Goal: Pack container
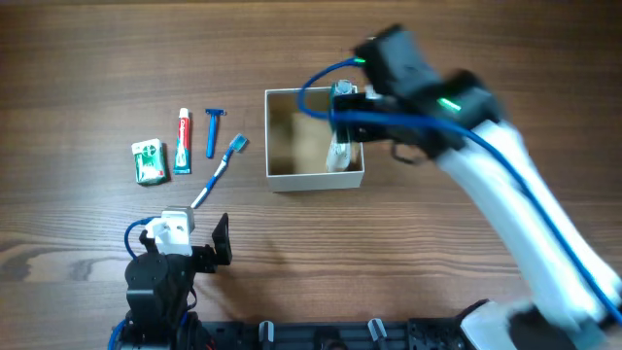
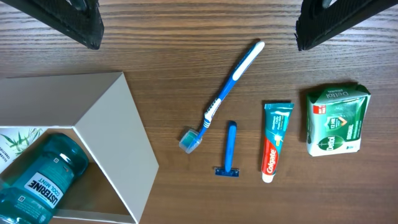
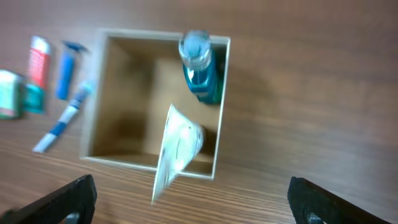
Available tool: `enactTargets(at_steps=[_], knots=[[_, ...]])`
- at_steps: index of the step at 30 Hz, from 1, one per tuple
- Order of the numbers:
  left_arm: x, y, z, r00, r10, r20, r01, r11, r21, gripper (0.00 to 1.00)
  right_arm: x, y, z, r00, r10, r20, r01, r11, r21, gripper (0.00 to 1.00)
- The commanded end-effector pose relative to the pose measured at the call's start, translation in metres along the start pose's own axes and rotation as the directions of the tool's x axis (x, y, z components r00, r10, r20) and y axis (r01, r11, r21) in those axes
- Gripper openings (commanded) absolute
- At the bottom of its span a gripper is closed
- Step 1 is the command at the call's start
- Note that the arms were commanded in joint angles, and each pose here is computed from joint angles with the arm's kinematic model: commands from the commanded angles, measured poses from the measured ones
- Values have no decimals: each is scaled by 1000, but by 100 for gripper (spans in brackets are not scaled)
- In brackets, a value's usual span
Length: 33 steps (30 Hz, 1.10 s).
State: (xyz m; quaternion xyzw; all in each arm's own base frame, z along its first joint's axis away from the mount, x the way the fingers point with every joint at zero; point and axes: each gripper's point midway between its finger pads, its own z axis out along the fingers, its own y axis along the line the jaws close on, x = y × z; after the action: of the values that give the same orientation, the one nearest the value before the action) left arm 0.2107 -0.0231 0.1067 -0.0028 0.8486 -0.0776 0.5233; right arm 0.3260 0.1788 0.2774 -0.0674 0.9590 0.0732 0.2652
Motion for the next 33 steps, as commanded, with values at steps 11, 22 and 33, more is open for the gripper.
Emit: enactTargets(at_steps=[11,22,33], knots=[[5,-3,2,1000,14,-9,-14,1000,26,100,8,-128,-144,861,379,338,-415,909,38,100],[-37,-65,-17,991,-69,116,20,926,378,100,6,-192,-92,815,532,228,-572,802,172,100],[-144,-7,-55,962,-211,173,217,976,-15,100,11,-200,-43,818,570,77,-571,786,237,100]])
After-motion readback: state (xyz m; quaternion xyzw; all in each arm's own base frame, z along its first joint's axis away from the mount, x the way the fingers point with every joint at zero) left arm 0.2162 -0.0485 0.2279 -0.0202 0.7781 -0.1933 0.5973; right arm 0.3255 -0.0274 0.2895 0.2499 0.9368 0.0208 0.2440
